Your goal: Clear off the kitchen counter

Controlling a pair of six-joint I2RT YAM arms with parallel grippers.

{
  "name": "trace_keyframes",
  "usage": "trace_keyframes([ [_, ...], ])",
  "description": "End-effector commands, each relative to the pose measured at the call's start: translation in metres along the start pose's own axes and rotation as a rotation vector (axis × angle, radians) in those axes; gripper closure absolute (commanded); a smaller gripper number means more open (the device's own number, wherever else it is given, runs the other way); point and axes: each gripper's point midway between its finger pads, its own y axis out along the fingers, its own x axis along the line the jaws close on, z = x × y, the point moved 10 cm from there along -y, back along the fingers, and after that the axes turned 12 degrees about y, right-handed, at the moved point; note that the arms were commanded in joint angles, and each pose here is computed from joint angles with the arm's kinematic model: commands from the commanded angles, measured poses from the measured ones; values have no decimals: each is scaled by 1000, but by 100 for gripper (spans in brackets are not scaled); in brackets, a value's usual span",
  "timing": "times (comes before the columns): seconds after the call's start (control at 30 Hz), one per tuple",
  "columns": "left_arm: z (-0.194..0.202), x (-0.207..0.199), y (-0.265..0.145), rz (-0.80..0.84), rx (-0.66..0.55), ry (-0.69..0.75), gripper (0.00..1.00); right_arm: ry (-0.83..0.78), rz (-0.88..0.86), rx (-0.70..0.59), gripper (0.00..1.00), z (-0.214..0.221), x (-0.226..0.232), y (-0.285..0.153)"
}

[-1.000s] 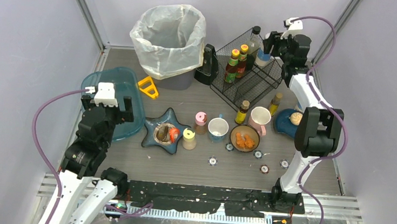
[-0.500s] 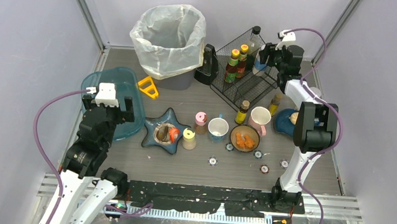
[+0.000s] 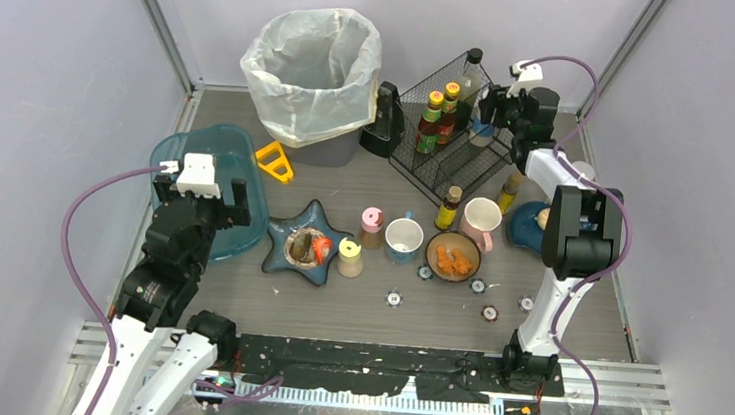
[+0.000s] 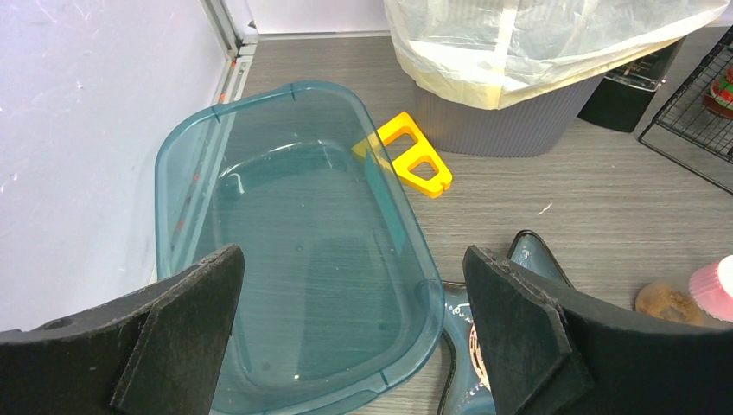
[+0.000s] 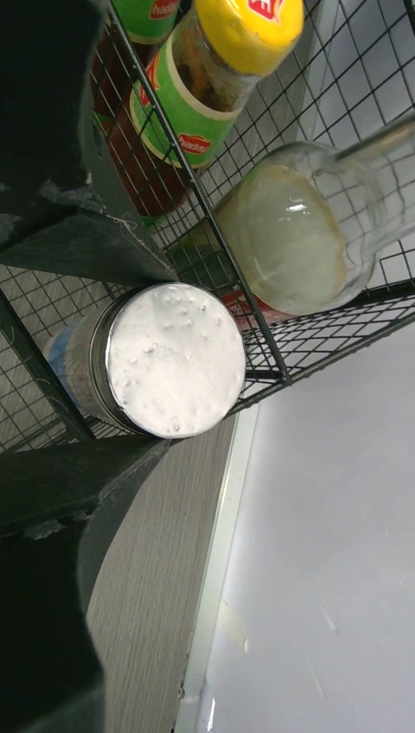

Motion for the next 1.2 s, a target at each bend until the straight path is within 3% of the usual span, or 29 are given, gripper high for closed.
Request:
trace_keyframes([
  [0.0,-7,1,1,-1,-53,-15,0,-65,51,-95,55,-31,-10,5],
  [0.17,-7,2,0,-6,-56,-17,1,-59,35,-89,34,-41,-5,-1],
  [0.5,-8,3,-4,-6,-75,-29,1,-20,112,-92,3,-89,10,-50],
  [0.87,-10,5,-11,-1,-111,-55,1,69,460,-77,5,-121,11,-138],
  [1.17,-11,3,-13,14,-125,-60,1,243,771,-57,5,-103,-23,-195],
])
